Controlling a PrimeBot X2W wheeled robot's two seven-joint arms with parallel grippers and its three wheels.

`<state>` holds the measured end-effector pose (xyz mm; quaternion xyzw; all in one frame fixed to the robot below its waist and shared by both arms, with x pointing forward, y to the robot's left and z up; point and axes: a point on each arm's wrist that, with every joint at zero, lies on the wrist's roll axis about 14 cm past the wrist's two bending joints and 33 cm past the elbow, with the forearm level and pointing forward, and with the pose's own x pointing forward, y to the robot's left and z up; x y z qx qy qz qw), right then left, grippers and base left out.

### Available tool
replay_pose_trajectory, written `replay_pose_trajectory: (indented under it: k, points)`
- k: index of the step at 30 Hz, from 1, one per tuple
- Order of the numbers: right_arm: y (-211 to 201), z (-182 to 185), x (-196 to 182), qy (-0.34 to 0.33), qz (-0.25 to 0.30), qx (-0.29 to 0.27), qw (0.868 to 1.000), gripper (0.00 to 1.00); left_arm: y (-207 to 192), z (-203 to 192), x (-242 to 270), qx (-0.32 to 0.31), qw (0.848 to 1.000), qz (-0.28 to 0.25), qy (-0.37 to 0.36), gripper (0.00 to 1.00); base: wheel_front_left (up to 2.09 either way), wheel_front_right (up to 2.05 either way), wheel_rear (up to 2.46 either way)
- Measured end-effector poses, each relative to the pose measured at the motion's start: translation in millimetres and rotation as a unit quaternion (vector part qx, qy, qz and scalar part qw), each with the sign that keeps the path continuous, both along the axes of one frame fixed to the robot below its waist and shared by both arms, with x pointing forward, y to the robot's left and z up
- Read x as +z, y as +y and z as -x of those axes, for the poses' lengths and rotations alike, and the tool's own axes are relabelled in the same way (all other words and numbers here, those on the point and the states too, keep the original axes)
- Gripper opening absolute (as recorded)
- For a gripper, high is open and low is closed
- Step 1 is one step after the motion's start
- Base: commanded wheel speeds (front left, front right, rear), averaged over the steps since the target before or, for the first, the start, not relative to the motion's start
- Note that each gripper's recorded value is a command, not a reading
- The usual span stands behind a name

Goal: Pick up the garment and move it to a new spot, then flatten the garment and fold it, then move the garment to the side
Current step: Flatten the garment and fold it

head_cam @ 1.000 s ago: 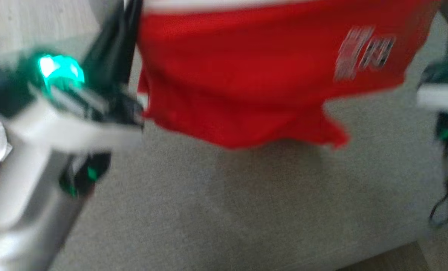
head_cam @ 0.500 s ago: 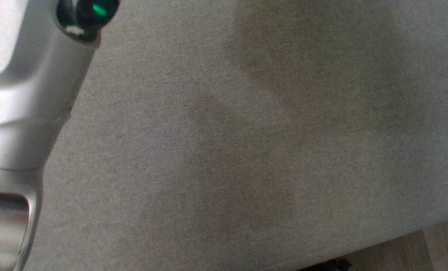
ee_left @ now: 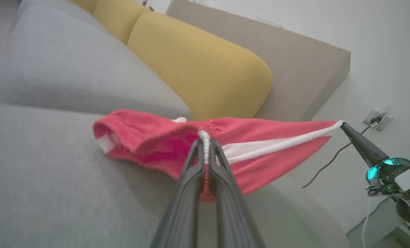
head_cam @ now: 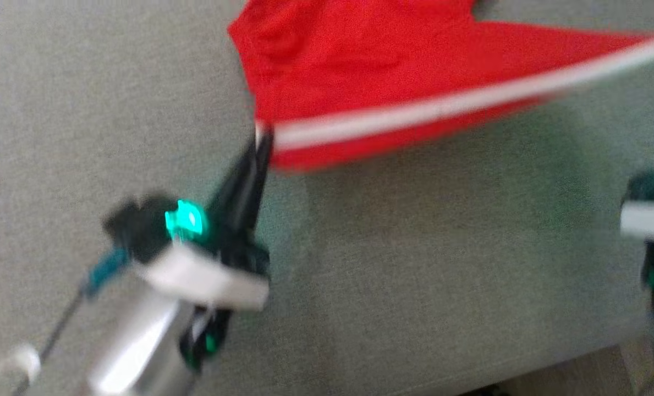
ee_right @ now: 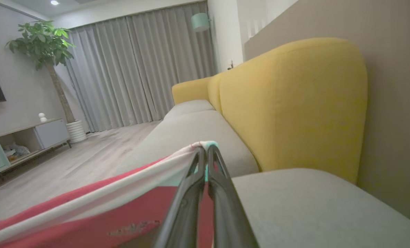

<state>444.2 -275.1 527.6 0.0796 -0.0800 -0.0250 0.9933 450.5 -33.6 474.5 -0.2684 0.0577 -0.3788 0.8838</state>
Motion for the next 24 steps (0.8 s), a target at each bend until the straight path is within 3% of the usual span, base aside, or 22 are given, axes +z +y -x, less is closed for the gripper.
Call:
replay_pose_trajectory:
  k: [7,11,16,24]
  points:
    - [4,81,-18,0.042,-0.027,-0.027,0.998,0.00,21,71,-23,0.023,0.997,-0.002,0.067,0.00,0.00,0.00,0.00]
    - [6,90,-15,0.053,-0.013,-0.019,0.998,0.00,23,85,-12,0.028,0.997,0.009,0.065,0.00,0.00,0.00,0.00]
    - [7,54,-24,0.085,0.010,0.009,0.996,0.00,17,59,-2,0.042,0.997,0.018,0.055,0.00,0.00,0.00,0.00]
    - [26,-58,-53,0.159,0.061,0.094,0.981,0.00,13,-29,-8,0.100,0.993,0.000,0.057,0.00,0.00,0.00,0.00]
